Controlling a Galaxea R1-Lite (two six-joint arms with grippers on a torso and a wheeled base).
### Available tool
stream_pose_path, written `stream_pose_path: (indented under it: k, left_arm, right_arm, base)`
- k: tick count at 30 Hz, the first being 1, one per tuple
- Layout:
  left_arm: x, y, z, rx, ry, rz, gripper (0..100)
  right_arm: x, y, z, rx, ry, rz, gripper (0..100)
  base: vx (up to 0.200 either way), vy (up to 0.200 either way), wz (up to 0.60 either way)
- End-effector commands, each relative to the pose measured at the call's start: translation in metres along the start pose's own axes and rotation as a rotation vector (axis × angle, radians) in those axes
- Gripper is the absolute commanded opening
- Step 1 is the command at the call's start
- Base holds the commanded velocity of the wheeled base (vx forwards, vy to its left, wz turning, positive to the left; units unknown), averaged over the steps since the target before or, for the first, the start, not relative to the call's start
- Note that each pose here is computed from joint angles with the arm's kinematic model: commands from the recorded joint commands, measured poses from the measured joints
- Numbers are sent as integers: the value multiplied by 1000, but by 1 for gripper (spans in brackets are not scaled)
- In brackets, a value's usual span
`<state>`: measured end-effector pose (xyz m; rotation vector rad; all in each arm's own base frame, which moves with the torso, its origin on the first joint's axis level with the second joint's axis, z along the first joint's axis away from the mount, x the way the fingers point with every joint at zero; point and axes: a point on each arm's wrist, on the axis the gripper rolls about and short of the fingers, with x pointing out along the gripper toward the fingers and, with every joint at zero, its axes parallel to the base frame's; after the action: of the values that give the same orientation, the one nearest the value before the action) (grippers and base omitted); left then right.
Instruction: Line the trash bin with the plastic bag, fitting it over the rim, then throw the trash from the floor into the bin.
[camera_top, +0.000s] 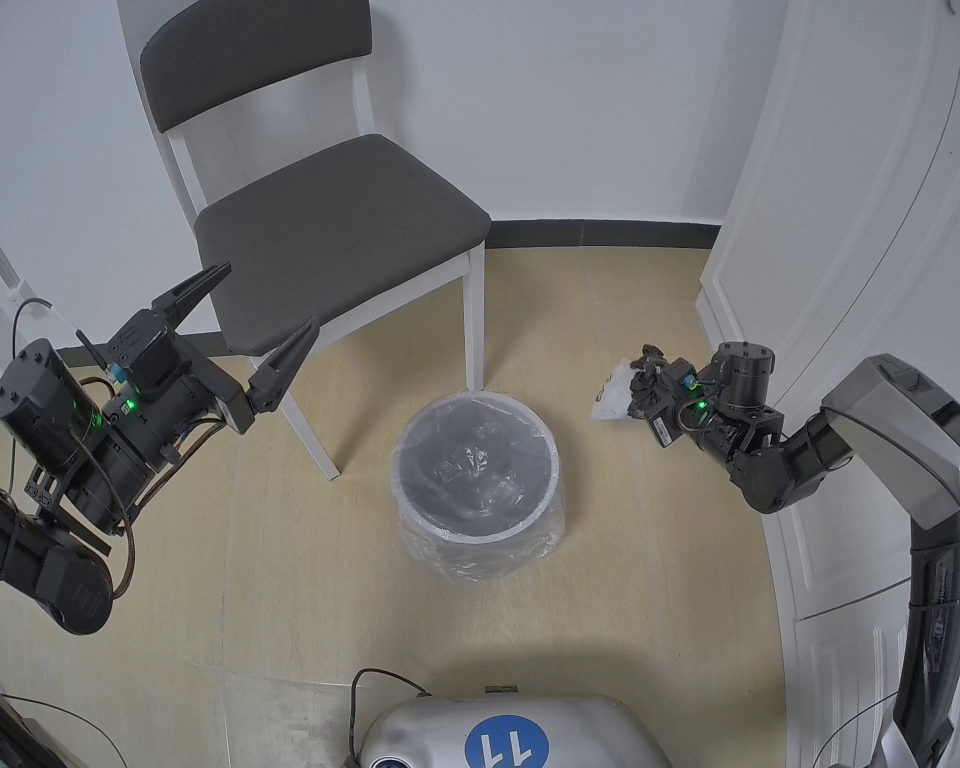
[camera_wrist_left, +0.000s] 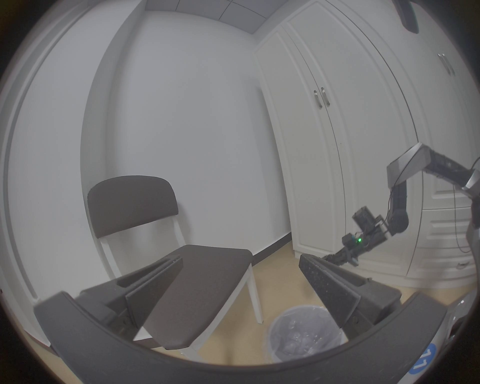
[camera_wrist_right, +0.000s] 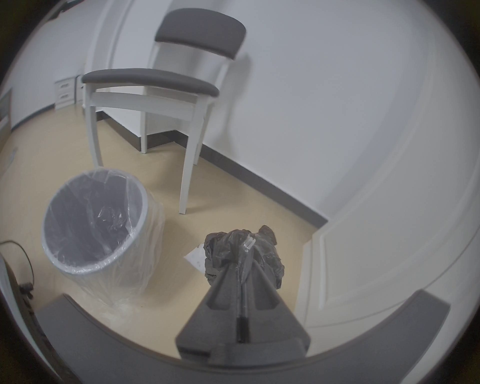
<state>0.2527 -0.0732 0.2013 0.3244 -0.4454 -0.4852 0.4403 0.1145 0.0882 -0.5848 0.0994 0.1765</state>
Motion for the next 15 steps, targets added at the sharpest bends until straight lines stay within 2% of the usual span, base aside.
stream_pose_path:
  k: [1,2,3,4,7,12,13,14,15]
  left_arm:
    - [-2,13,-6,35,20,47,100]
    - [-2,17,-6,43,21,59,100]
    - [-2,17,-6,43,21,59,100]
    - [-2,24,-7,59,23,83,100]
    - [-2,32,-7,73,22,110,100]
    - [-4,43,-7,90,23,147,100]
    - [-4,44,-7,90,23,147,100]
    - [-5,48,-7,97,23,162,100]
    - [-5,48,-7,97,23,162,100]
  right_arm:
    - [-22,-12,41,-124,-112,-8,0]
    - [-25,-9,48,-159,-139,14,0]
    - [-25,-9,48,-159,-139,14,0]
    - [-31,1,61,-213,-184,57,0]
    - [-38,25,78,-285,-237,102,0]
    - [-47,51,96,-454,-264,179,0]
    - [-47,52,97,-459,-265,181,0]
    - [-49,58,104,-511,-281,201,0]
    - [-49,58,104,-511,-281,201,0]
  base:
    - [0,0,0]
    - [0,0,0]
    - [0,0,0]
    - [0,0,0]
    - [0,0,0]
    - [0,0,0]
    - [0,0,0]
    - [0,0,0]
    - [0,0,0]
